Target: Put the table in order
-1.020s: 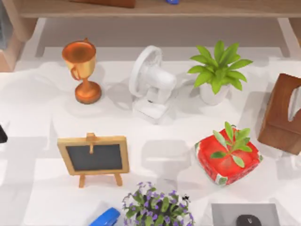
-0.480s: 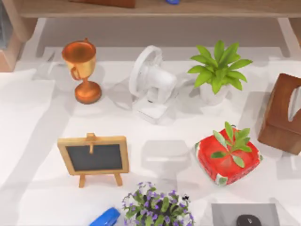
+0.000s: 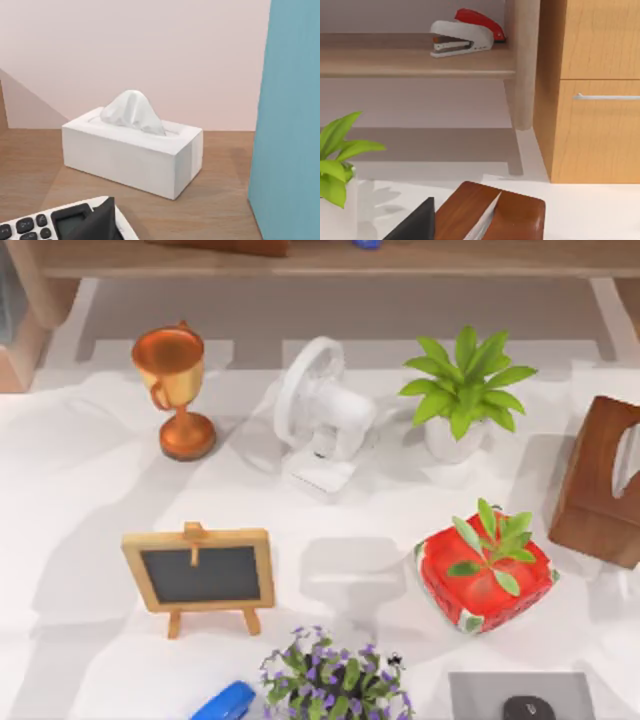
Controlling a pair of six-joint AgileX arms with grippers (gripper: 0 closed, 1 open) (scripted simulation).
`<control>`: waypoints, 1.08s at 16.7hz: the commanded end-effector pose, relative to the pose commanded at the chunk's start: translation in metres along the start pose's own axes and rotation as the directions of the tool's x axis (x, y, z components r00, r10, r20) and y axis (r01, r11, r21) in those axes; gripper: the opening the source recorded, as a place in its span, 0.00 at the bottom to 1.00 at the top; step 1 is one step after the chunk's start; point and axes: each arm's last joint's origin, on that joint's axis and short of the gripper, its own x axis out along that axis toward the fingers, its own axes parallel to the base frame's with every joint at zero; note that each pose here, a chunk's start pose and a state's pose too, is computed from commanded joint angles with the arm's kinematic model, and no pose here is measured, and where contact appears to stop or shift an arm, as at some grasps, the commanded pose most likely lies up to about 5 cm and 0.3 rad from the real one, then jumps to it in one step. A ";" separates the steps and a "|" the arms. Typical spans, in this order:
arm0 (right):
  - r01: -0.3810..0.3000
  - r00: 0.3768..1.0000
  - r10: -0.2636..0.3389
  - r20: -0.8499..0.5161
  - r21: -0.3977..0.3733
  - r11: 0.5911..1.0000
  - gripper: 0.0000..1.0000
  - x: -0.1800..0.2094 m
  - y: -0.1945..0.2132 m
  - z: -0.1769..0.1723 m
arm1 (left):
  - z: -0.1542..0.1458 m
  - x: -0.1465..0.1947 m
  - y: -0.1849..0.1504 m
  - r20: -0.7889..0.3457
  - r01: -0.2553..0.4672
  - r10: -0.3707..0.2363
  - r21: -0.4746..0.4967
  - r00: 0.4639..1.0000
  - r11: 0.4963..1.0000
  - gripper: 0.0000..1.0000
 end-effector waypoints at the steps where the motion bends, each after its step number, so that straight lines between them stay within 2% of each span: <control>1: 0.000 1.000 0.000 0.000 0.000 1.000 1.00 0.000 0.000 0.000 | -0.003 0.010 -0.013 0.002 0.000 0.000 0.000 1.000 1.000 1.00; 6: 0.000 1.000 0.000 0.000 0.000 1.000 1.00 0.000 0.000 0.000 | -0.017 0.031 -0.052 0.008 -0.001 0.001 -0.003 1.000 1.000 1.00; 13: 0.000 1.000 0.000 0.000 0.000 1.000 1.00 0.000 0.000 0.000 | -0.017 0.034 -0.052 0.008 -0.001 0.001 -0.002 1.000 1.000 1.00; 18: 0.000 1.000 0.000 0.000 0.000 1.000 1.00 0.000 0.000 0.000 | -0.017 0.048 -0.053 0.009 -0.001 0.001 -0.003 1.000 1.000 1.00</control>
